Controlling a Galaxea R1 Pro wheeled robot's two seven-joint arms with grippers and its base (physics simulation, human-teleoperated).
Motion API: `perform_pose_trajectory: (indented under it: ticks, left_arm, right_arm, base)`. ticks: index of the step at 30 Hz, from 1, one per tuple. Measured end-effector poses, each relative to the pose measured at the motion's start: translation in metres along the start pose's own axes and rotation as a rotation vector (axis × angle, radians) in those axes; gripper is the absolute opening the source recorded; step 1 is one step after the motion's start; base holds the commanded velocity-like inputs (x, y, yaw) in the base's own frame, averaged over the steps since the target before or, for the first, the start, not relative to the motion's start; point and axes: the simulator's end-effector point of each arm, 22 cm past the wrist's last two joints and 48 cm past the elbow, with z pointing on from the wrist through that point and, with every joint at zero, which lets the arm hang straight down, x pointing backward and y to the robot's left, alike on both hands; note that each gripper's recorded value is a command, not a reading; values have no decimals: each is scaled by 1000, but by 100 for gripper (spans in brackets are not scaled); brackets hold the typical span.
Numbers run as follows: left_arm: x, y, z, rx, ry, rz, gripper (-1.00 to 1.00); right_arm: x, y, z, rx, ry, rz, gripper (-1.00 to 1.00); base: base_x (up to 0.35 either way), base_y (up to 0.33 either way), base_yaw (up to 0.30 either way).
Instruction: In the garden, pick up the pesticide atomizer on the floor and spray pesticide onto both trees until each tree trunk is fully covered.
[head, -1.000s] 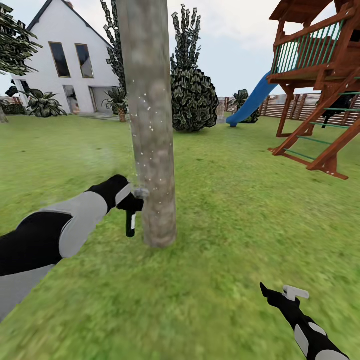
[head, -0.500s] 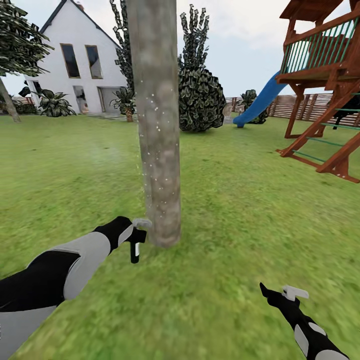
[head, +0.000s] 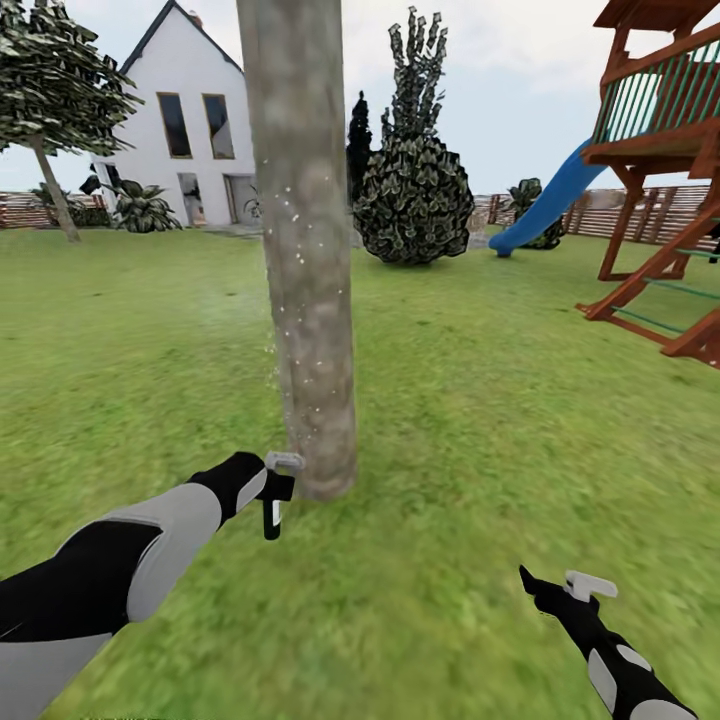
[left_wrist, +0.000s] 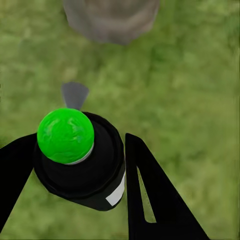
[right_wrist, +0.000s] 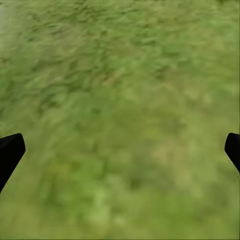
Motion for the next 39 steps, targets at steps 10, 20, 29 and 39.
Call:
perform_pose_trajectory:
  ticks: [10,20,29,39]
  left_arm:
    - [1,-2,0,3,1,0,-100]
    - [1,-4,0,5,1,-1,-100]
    - [0,-6,0,7,1,3,-100]
    - [0,-15,0,18,1,7,-100]
  right_arm:
    - [0,0,0,-1,0,-1,100]
    - [1,3,0,-4,1,2,100]
    - [1,3,0,-4,2,1,100]
    - [2,4,0,-5,2,2,100]
  base:
    - [10,-326,170]
    - [0,-233,230]
    - [151,-190,166]
    - [49,-309,212]
